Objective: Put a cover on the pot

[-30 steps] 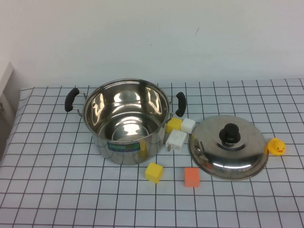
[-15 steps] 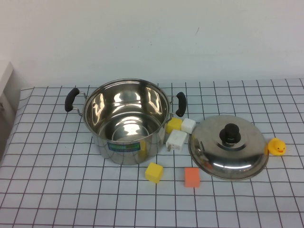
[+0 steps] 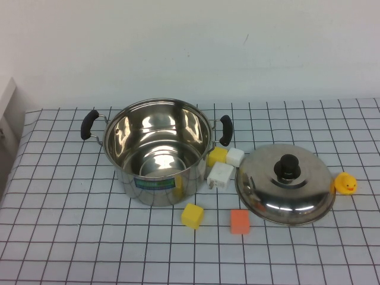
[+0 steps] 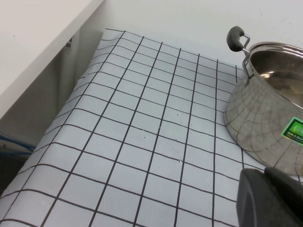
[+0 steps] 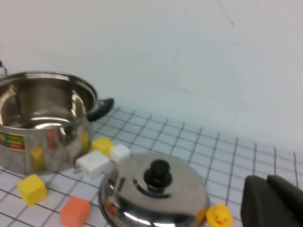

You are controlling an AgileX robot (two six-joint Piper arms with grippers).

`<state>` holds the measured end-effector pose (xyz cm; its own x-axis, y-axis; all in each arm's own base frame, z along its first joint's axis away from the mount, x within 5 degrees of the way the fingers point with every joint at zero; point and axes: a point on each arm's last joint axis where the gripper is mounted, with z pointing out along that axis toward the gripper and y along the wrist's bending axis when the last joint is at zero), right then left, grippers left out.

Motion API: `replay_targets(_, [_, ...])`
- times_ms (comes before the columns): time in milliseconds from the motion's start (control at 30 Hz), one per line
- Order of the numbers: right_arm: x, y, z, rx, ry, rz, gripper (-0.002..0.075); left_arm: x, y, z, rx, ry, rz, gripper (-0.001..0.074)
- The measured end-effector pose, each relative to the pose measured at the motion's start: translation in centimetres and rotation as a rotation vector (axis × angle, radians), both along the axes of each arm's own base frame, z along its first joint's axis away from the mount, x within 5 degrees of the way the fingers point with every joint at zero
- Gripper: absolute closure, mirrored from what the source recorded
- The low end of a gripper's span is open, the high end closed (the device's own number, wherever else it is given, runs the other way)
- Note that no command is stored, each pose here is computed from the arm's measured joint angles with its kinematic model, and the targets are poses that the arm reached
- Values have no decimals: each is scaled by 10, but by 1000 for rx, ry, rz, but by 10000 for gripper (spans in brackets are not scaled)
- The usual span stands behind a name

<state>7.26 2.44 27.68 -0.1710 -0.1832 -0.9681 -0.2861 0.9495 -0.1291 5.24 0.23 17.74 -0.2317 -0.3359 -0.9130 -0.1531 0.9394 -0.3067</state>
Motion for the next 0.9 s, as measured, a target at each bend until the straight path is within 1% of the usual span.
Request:
replay_targets(100, [11, -8, 2, 31, 42, -94, 725, 0, 0, 0, 0, 0, 0, 738])
replay_targets(167, [17, -14, 4, 87, 42, -162, 705, 0, 0, 0, 0, 0, 0, 738])
replay_targets(200, [20, -15, 6, 101, 19, -185, 683, 0, 0, 0, 0, 0, 0, 738])
replay_targets(267, [26, -16, 10, 98, -50, -192, 613, 0, 0, 0, 0, 0, 0, 738])
replay_targets(367, [40, -11, 16, 106, -188, -156, 454, 0, 0, 0, 0, 0, 0, 738])
replay_targets(433, [54, -3, 14, 103, -238, -107, 330, 0, 0, 0, 0, 0, 0, 738])
replay_targets(500, [69, 7, 9, 88, -246, -62, 249, 0, 0, 0, 0, 0, 0, 738])
replay_targets(533, [78, 12, 6, 77, -255, -39, 223, 0, 0, 0, 2, 0, -1, 738])
replay_targets(600, [94, 21, -2, 78, -270, -10, 196, 0, 0, 0, 4, 0, -1, 738])
replay_targets(667, [111, 28, -10, 114, -290, -2, 186, 0, 0, 0, 4, 0, -1, 738])
replay_targets(800, [154, 43, -36, 198, -223, 1, 181, 0, 0, 0, 4, 0, -1, 738])
replay_targets(900, [186, 56, -54, 229, -171, 29, 181, 0, 0, 0, 4, 0, -1, 738])
